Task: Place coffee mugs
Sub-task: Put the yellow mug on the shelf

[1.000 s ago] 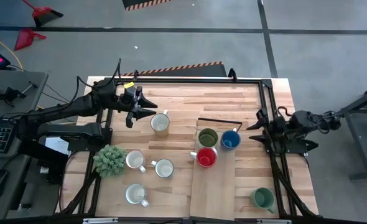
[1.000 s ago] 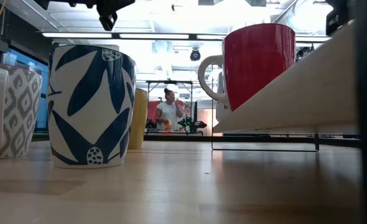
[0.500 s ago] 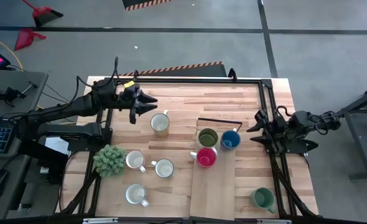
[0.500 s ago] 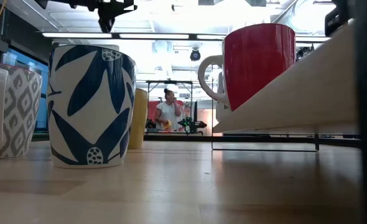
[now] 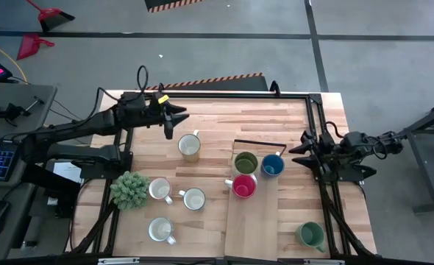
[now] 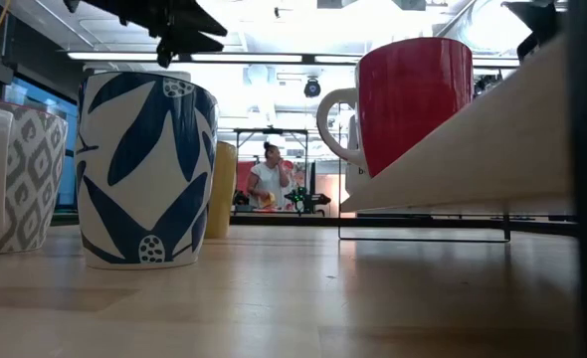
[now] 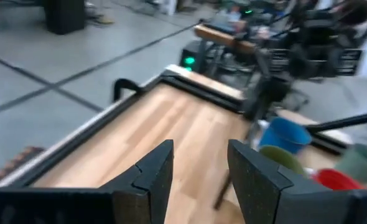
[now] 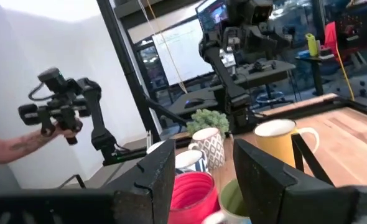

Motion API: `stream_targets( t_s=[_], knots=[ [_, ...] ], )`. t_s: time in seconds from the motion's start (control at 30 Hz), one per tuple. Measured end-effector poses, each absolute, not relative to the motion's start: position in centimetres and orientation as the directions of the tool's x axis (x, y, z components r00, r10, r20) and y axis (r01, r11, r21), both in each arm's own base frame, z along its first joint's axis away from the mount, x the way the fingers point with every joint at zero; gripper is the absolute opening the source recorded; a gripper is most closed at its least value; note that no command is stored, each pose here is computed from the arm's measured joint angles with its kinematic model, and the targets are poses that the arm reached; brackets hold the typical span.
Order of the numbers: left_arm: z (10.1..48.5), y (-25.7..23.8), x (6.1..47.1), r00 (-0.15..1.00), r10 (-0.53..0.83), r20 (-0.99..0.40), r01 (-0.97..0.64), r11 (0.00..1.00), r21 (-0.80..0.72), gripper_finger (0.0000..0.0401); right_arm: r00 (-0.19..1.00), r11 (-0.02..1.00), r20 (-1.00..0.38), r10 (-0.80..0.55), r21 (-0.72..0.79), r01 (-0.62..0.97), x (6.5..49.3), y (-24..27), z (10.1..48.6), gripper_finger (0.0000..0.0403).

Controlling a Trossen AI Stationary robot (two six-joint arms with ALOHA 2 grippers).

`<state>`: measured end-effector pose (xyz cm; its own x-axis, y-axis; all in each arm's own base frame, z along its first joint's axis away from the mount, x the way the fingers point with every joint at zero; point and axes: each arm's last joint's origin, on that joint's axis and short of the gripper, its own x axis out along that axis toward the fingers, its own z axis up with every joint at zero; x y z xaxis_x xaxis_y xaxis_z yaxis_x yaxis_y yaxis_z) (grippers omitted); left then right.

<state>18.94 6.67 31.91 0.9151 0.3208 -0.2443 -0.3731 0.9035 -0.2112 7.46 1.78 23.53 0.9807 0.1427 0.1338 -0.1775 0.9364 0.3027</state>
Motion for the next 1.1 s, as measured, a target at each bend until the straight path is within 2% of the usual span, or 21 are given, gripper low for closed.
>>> stream_targets(
  t_s=[0.37, 0.7, 1.1],
  knots=[
    [34.2, 5.3, 19.2, 0.858, 0.247, -0.450, -0.352, 0.921, -0.166, 0.0151, 0.990, 0.946, 0.069, 0.122, 0.294, -0.137, 7.5, 1.7, 22.9, 0.0146],
    [31.2, 4.0, 21.8, 0.747, 0.171, -0.643, -0.381, 0.902, -0.202, 0.0182, 0.993, 0.955, 0.067, 0.093, 0.275, -0.108, 7.5, 1.6, 22.9, 0.0146],
    [27.3, 2.7, 25.2, 0.626, 0.104, -0.773, -0.389, 0.900, -0.194, 0.0184, 0.993, 0.957, 0.083, 0.086, 0.270, -0.105, 7.5, 1.6, 23.1, 0.0146]
  ],
)
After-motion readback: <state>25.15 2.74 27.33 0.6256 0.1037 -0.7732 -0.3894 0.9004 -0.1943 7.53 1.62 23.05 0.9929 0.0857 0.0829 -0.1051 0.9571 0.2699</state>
